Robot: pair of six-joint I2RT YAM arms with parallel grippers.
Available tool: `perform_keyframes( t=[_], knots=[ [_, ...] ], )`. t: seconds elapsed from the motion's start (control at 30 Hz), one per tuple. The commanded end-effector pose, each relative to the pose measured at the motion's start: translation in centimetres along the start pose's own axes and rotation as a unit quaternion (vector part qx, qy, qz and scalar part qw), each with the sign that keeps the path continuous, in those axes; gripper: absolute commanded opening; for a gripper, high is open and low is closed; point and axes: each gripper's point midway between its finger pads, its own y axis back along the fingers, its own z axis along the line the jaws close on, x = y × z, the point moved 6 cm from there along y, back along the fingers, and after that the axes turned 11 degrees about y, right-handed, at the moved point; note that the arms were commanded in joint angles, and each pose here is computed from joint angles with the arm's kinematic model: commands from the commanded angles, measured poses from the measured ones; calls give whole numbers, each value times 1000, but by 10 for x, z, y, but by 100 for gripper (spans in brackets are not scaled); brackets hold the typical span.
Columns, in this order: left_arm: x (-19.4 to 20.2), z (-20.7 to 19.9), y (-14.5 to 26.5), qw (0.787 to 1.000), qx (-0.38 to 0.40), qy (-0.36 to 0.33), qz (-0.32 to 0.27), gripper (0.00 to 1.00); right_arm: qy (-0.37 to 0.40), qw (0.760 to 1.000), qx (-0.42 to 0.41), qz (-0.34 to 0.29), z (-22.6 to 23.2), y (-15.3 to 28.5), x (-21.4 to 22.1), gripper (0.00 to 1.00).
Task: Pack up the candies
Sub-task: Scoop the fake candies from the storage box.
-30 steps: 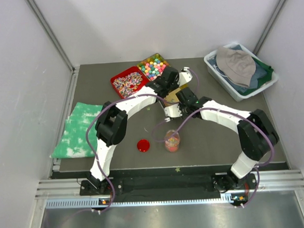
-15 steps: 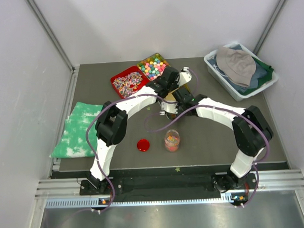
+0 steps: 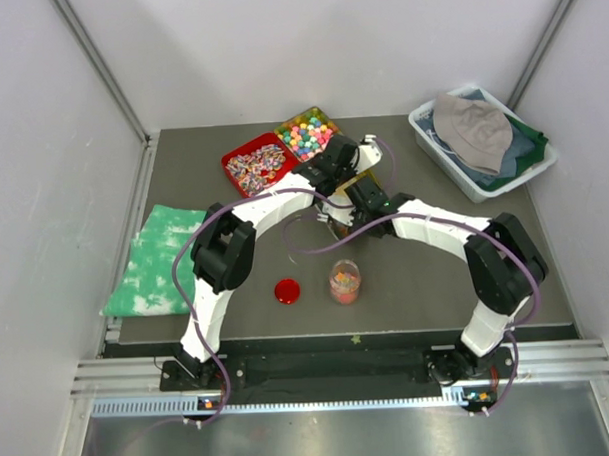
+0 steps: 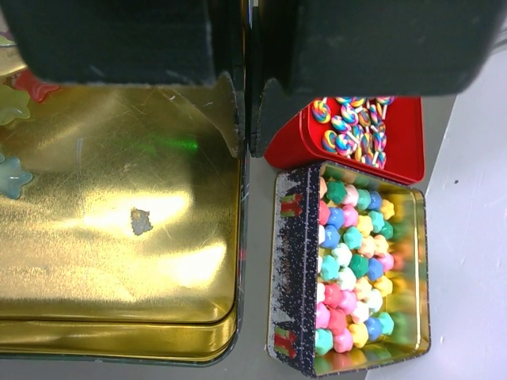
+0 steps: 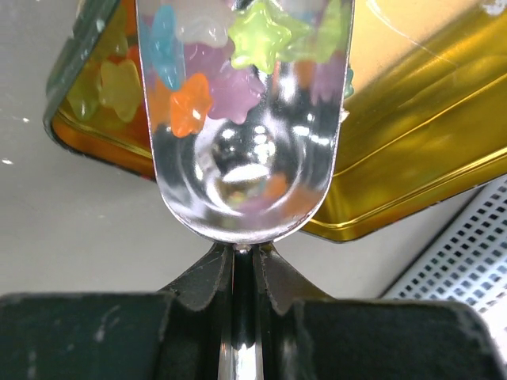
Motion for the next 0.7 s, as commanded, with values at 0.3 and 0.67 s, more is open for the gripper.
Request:
perform_keyframes(
  t=[0.3, 0.67],
  knots=[
    [-37, -7, 14, 996, 16, 58, -65, 0, -77, 992, 9, -95, 8, -3, -38, 0],
    [-34, -9, 15, 996, 18, 61, -59, 0, -102, 988, 27, -117, -4, 0, -64, 0]
  ],
)
